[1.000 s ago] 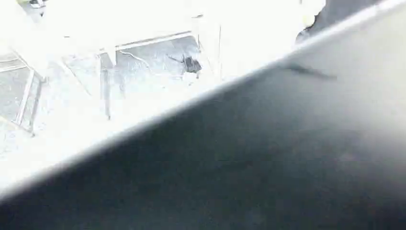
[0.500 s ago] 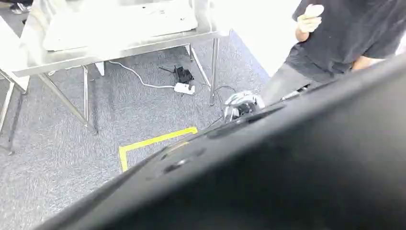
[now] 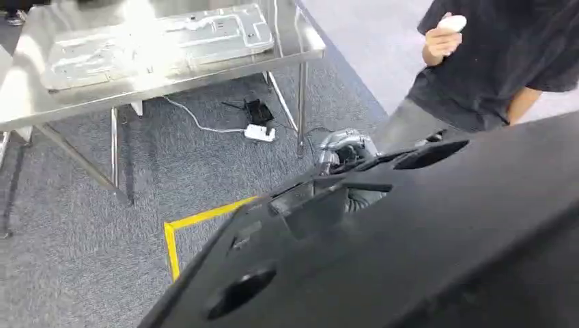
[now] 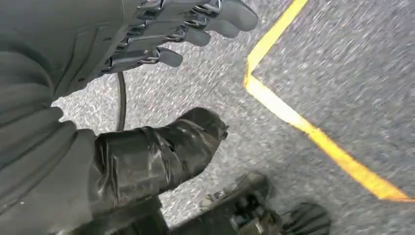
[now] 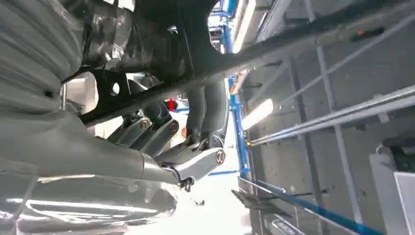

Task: Take the parts from the cabinet and place them on the table.

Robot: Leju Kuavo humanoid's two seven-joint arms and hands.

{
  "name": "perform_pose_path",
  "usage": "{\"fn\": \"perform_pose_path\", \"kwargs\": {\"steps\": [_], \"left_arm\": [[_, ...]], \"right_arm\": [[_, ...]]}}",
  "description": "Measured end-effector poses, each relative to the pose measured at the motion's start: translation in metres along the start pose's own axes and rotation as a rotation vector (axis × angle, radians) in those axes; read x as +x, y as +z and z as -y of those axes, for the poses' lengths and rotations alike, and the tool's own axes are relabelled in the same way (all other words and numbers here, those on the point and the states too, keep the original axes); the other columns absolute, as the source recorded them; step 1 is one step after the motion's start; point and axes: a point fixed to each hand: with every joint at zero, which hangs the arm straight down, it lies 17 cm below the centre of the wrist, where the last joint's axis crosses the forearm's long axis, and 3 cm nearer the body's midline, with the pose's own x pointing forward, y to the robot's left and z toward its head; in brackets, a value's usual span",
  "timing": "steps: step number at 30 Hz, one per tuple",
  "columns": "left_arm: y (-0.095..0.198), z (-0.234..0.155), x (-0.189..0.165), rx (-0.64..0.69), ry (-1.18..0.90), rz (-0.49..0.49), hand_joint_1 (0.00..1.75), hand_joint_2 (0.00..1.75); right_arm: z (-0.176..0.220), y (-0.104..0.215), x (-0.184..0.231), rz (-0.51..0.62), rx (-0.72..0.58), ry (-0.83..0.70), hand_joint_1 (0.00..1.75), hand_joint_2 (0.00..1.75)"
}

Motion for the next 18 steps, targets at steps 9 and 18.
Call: {"fn": "perform_pose_path", "kwargs": {"steps": [9,18], "left_arm": [[0.0008,0.0018,-0.0027,-0.004,0.000,-0.004,0.00,1.75],[0.0014,0.0047,-0.0005,-0.010,-0.001,0.000,0.00,1.75]], "right_arm": [[0.0004,0.0005,-0.0021,-0.009,-0.002,0.008,1.75,1.75],[0.0007,0.0009,-0.0031,-0.012,-0.002,0.010,1.75,1.75]]}}
